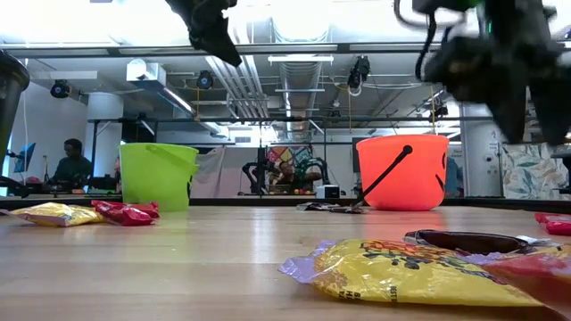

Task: Sort candy by brand, put in halloween buckets
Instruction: Put the red candy into the black bucket

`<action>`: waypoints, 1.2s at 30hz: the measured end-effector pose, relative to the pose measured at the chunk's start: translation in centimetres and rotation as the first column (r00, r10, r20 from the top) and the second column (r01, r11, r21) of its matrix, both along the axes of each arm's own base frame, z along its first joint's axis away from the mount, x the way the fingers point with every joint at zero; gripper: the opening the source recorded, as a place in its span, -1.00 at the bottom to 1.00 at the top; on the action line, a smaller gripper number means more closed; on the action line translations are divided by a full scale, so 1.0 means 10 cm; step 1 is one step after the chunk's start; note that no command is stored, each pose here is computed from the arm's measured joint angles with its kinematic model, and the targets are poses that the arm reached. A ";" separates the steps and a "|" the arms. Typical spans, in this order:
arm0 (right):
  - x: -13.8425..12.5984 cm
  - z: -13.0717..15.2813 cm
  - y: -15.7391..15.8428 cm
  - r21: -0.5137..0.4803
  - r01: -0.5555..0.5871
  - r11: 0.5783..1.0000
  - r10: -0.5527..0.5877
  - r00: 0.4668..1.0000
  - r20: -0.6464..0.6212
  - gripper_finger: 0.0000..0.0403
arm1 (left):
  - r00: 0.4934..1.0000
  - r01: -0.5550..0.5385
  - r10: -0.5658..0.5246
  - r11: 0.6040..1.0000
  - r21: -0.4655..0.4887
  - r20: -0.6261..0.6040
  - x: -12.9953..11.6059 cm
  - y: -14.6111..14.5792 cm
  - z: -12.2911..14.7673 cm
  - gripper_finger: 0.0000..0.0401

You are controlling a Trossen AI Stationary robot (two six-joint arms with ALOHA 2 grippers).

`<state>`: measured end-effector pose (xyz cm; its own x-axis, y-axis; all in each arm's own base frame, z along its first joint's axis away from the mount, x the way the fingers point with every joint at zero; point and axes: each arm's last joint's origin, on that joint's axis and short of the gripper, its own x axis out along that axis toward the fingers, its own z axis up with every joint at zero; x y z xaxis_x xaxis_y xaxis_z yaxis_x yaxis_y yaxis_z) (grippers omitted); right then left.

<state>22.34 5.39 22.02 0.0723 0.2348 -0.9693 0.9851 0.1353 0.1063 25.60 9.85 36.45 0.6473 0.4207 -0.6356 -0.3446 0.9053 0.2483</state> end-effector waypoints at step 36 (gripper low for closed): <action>0.30 -0.42 -0.03 -0.219 0.105 0.970 -0.101 0.994 0.030 -0.03 | 0.999 -0.006 0.004 1.000 0.027 0.051 0.05 0.05 0.03 -0.51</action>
<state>25.29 5.11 17.85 0.1038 0.0066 -0.9946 0.9931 0.0550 0.1040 26.07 10.40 36.74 0.6764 0.4409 -0.5901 -0.3621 0.8966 0.2549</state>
